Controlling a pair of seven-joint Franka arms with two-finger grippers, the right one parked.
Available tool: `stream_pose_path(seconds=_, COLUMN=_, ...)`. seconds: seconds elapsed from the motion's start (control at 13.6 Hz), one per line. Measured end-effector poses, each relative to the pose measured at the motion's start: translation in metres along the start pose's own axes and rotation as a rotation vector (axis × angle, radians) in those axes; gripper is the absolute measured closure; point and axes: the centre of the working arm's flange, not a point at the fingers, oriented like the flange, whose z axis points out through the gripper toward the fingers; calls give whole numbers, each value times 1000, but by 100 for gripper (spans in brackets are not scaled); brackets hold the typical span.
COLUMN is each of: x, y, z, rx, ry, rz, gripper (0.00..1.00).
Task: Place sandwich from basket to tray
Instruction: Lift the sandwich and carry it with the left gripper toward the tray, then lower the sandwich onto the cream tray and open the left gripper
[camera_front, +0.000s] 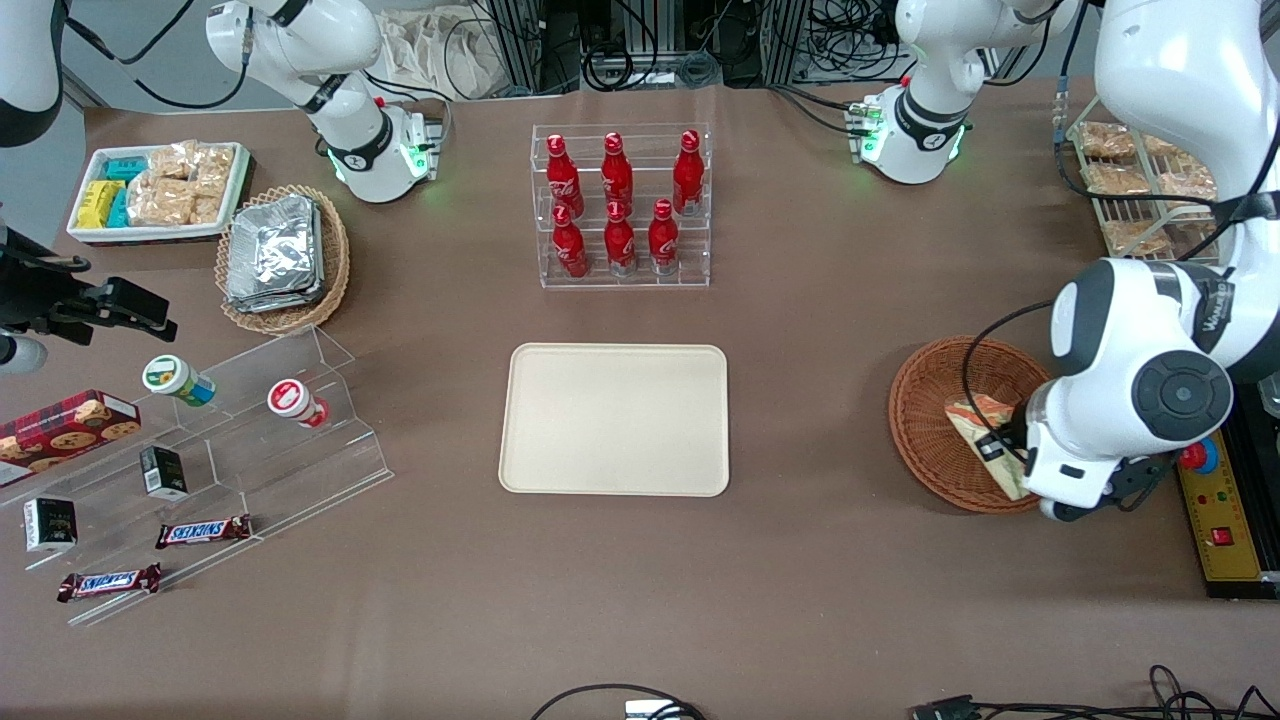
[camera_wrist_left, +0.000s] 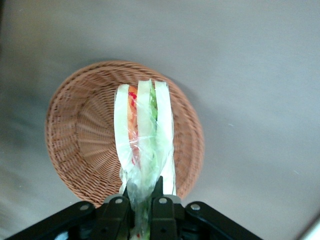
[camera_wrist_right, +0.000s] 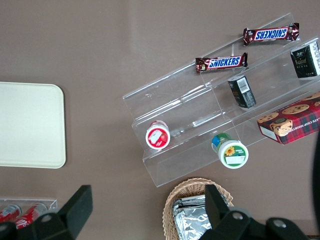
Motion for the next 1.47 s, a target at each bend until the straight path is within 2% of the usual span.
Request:
stream_pose_path(seconds=0.37, x=-80, y=100, z=-44, rx=-49, ry=-24, rz=220, gripper=85)
stream_pose_path(seconds=0.59, x=-102, y=142, z=-14, rx=-56, ry=-72, rz=302, gripper=85)
stream_pose_path(seconds=0.73, x=-110, y=174, z=18, rx=-78, ry=-87, rz=345, gripper=85)
stream_pose_path(seconds=0.88, x=-124, y=200, z=44, rx=-82, ry=-106, rz=384, gripper=85)
stream_pose_path(seconds=1.25, x=-153, y=256, z=79, rx=-159, ry=-66, rz=454, gripper=85)
stream_pose_path(seconds=1.47, x=-160, y=275, z=106, rx=-189, ry=-67, rz=469, gripper=85)
